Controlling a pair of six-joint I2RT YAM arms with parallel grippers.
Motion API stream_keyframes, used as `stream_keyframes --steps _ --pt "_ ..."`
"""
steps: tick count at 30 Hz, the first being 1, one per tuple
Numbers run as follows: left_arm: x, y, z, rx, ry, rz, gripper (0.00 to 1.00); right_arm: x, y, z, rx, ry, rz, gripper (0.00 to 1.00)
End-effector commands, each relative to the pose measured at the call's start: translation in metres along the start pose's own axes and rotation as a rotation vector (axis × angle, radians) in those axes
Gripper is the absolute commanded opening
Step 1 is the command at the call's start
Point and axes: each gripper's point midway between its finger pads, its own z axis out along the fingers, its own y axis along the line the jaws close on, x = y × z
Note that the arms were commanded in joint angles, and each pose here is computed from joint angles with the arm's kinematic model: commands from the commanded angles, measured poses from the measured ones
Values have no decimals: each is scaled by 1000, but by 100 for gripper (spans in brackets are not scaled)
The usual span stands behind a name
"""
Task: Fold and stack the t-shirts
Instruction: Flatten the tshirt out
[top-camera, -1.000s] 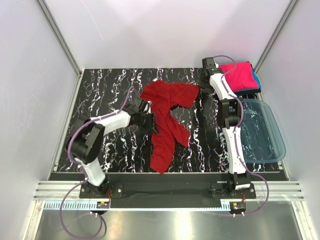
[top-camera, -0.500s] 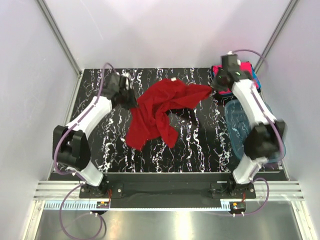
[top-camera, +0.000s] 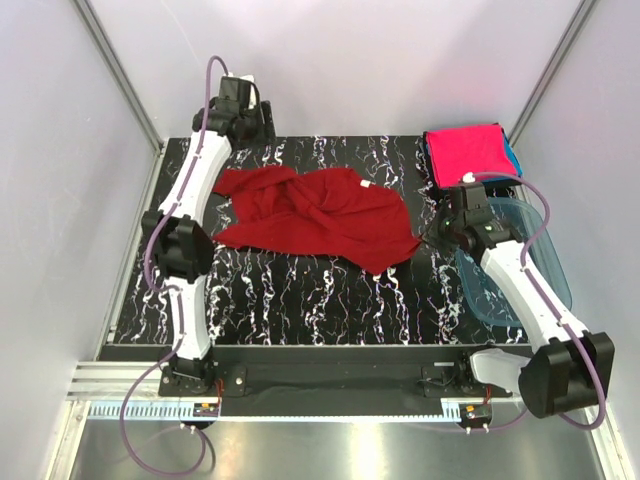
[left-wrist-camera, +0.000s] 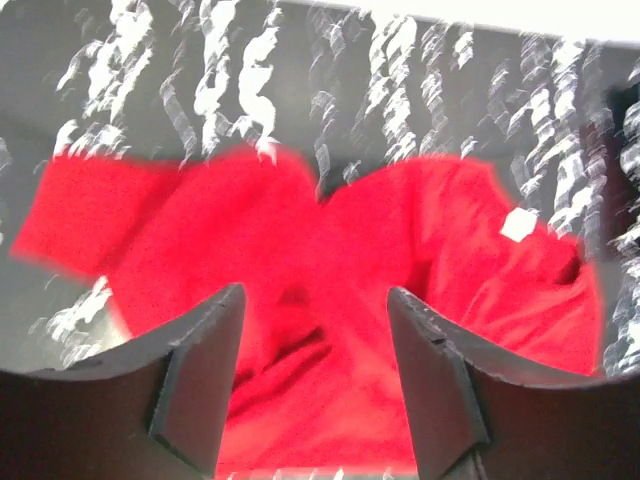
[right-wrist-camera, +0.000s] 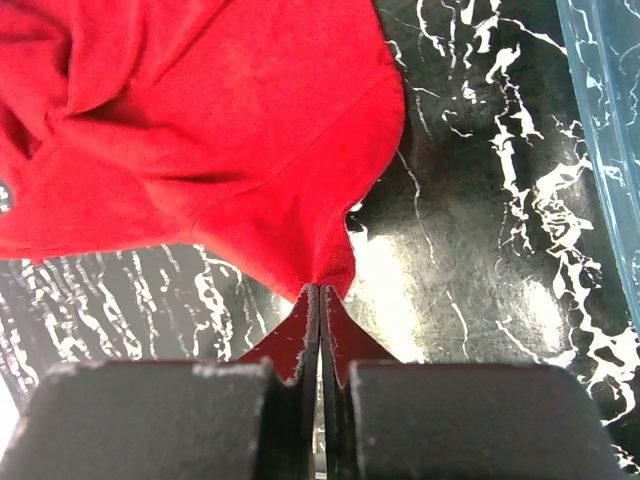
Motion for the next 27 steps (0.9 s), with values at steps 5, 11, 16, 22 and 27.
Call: stream_keyframes --steps 5,11,16,22,27 --pt "121 32 -63 -116 186 -7 68 -17 27 -20 -137 -81 1 0" --pt "159 102 -75 -75 175 -380 65 -20 39 -20 -186 -75 -16 0" --pt "176 150 -76 -145 106 -588 68 -17 47 -19 -236 -65 0 0" --pt "189 172 -62 -60 101 -796 68 -11 47 -20 -258 -54 5 0" --pt "187 184 -47 -56 124 -876 66 -13 46 -23 -257 -71 5 0"
